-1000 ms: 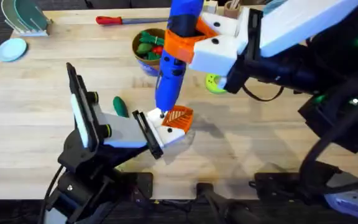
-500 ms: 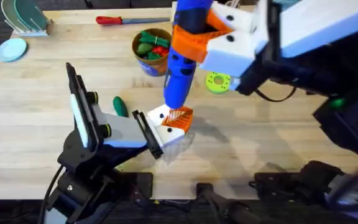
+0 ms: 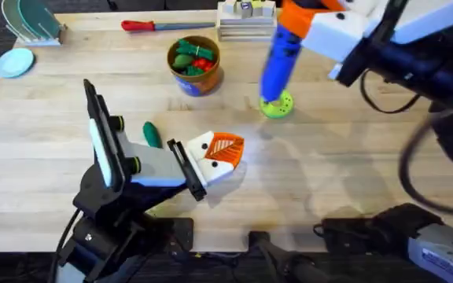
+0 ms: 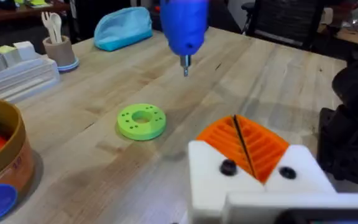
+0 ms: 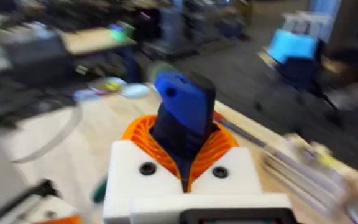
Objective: Pick up the gripper from the table and insert it into the empty holder that is missing its gripper. Then pick up a screw, insert it into the mounting hole, and use the screwdriver to tighten it. Finally, clean up the table by picking up the vegetable and placing it into the bucket.
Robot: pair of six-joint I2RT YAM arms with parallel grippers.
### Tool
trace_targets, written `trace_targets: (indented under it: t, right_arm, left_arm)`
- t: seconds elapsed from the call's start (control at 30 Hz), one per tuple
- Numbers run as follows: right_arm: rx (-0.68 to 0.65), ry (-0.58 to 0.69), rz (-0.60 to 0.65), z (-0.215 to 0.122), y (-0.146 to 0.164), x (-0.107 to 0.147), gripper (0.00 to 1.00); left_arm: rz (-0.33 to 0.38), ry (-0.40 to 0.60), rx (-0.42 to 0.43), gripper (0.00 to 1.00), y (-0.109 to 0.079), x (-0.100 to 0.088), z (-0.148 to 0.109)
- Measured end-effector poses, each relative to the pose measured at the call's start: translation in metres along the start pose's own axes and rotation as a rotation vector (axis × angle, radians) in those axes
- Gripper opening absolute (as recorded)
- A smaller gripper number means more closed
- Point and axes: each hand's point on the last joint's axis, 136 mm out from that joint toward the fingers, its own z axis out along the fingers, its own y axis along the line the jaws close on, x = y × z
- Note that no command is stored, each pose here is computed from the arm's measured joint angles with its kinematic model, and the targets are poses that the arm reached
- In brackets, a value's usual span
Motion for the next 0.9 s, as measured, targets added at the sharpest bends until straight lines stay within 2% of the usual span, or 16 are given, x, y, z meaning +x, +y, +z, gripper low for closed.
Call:
trace_targets:
  t: [0.23, 0.4, 0.53, 0.63, 0.73, 0.9]
  right_arm:
    - [0.388, 0.246, -0.111, -0.043, -0.096, 0.054, 0.019]
    - [0.589, 0.431, -0.334, -0.070, -0.138, 0.075, 0.019]
    - [0.701, 0.664, -0.501, -0.090, -0.171, 0.107, 0.019]
    - [0.742, 0.855, -0.584, -0.105, -0.192, 0.137, 0.019]
    - [0.714, 1.025, -0.644, -0.114, -0.204, 0.171, 0.019]
    - [0.628, 1.192, -0.709, -0.118, -0.214, 0.213, 0.019]
  left_arm:
    - [0.000, 0.000, 0.000, 0.004, 0.000, 0.000, 0.000]
    - [0.000, 0.000, 0.000, 0.004, 0.000, 0.000, 0.000]
    - [0.000, 0.000, 0.000, 0.004, 0.000, 0.000, 0.000]
    - [0.000, 0.000, 0.000, 0.004, 0.000, 0.000, 0.000]
    - [0.000, 0.000, 0.000, 0.004, 0.000, 0.000, 0.000]
    - [0.000, 0.000, 0.000, 0.004, 0.000, 0.000, 0.000]
